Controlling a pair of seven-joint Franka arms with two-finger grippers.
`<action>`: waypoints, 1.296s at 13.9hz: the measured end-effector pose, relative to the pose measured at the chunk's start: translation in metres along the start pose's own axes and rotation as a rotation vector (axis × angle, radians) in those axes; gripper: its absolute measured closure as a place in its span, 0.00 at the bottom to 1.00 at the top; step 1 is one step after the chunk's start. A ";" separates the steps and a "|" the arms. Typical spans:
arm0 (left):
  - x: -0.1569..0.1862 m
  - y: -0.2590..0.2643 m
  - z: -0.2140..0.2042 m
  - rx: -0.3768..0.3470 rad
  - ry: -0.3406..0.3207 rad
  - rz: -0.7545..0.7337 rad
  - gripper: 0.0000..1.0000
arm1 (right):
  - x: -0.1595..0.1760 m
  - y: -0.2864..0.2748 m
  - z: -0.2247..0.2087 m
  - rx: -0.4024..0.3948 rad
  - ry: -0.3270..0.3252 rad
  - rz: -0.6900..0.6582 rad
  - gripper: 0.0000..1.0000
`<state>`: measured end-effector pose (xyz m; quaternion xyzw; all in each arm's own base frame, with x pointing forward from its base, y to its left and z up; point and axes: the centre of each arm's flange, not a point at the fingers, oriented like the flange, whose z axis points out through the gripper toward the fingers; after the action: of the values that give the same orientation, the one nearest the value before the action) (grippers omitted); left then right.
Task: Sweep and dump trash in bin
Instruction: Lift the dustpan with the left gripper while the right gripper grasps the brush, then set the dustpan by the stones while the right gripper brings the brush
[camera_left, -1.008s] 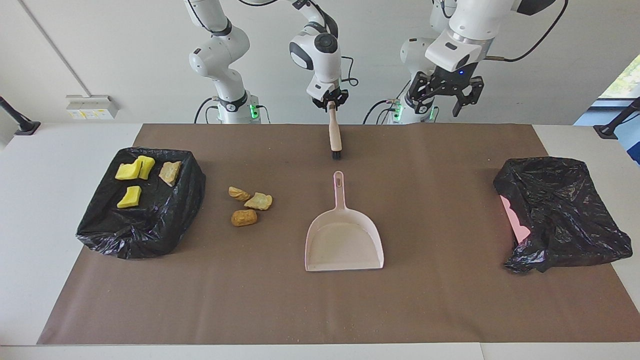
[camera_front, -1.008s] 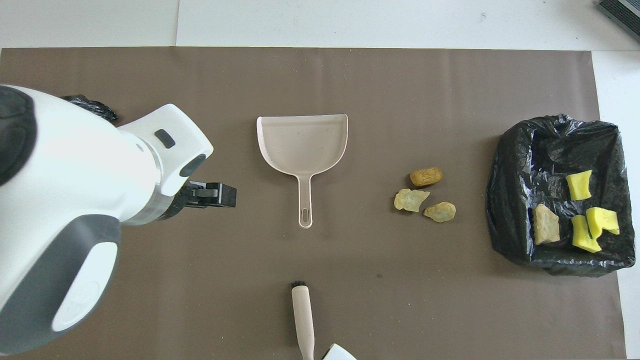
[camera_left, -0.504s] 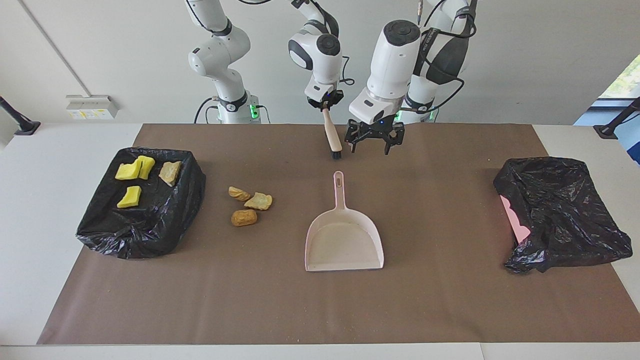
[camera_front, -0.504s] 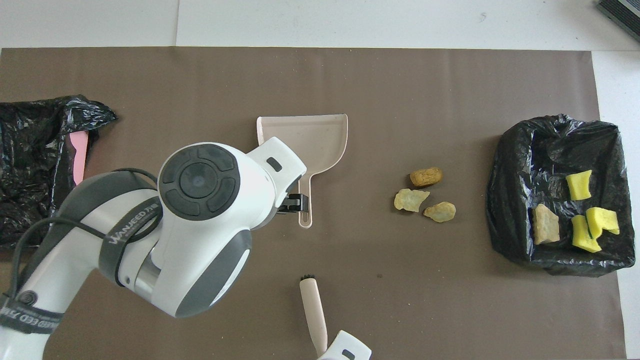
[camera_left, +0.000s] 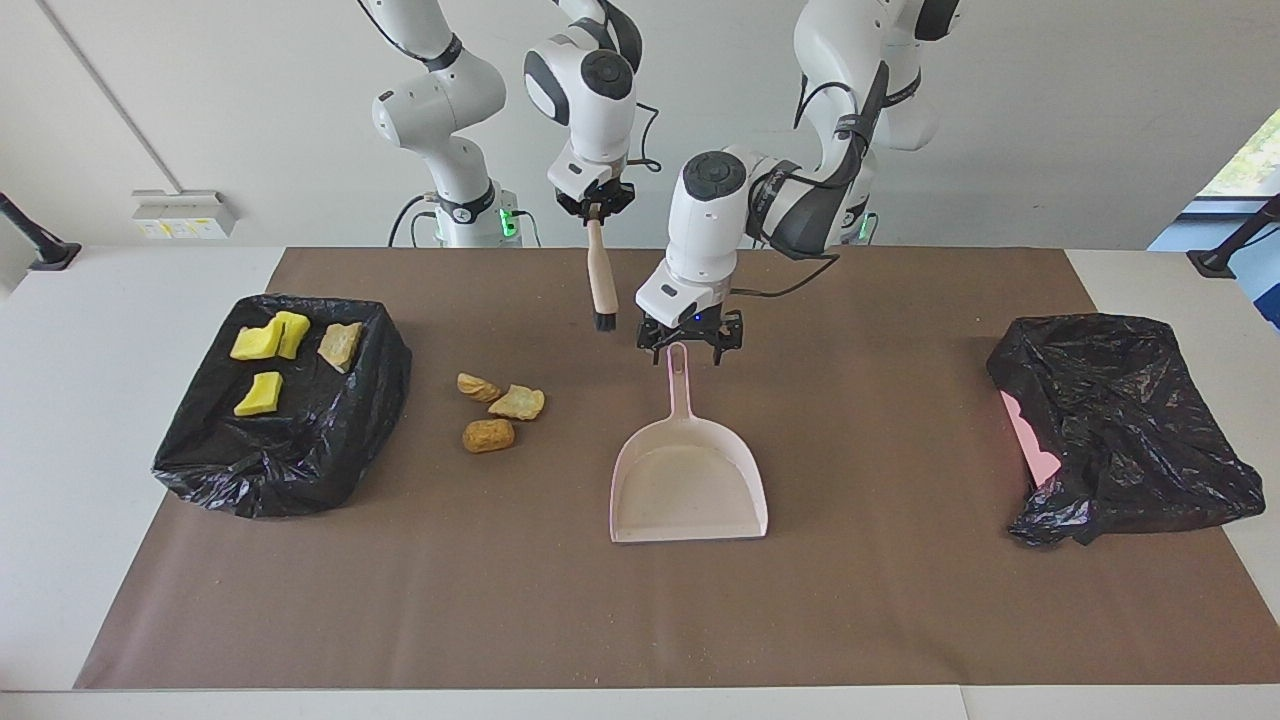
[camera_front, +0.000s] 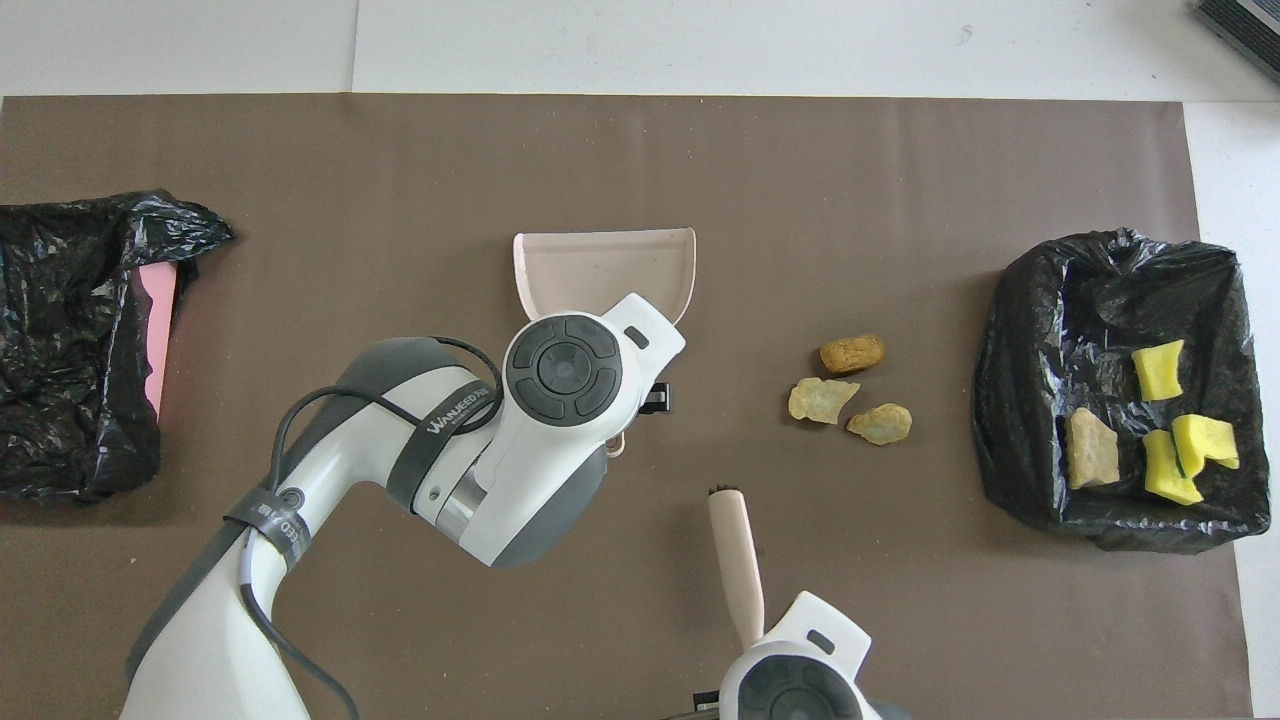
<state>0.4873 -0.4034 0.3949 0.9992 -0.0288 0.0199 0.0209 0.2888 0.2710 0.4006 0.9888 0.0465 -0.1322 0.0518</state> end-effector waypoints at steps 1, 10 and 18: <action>0.001 -0.002 0.006 -0.005 0.006 -0.003 0.00 | 0.018 0.026 -0.003 -0.009 0.010 0.016 0.74; 0.004 -0.001 0.040 0.017 0.033 0.028 0.14 | 0.143 0.199 -0.019 -0.214 0.084 -0.044 0.74; 0.011 -0.010 0.039 0.028 0.042 0.084 0.69 | 0.169 0.229 0.021 -0.193 0.020 -0.097 0.74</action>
<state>0.5001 -0.3960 0.3560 0.9966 -0.0702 0.0420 0.0066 0.4698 0.0545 0.3563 0.9771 0.1073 -0.1195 0.1397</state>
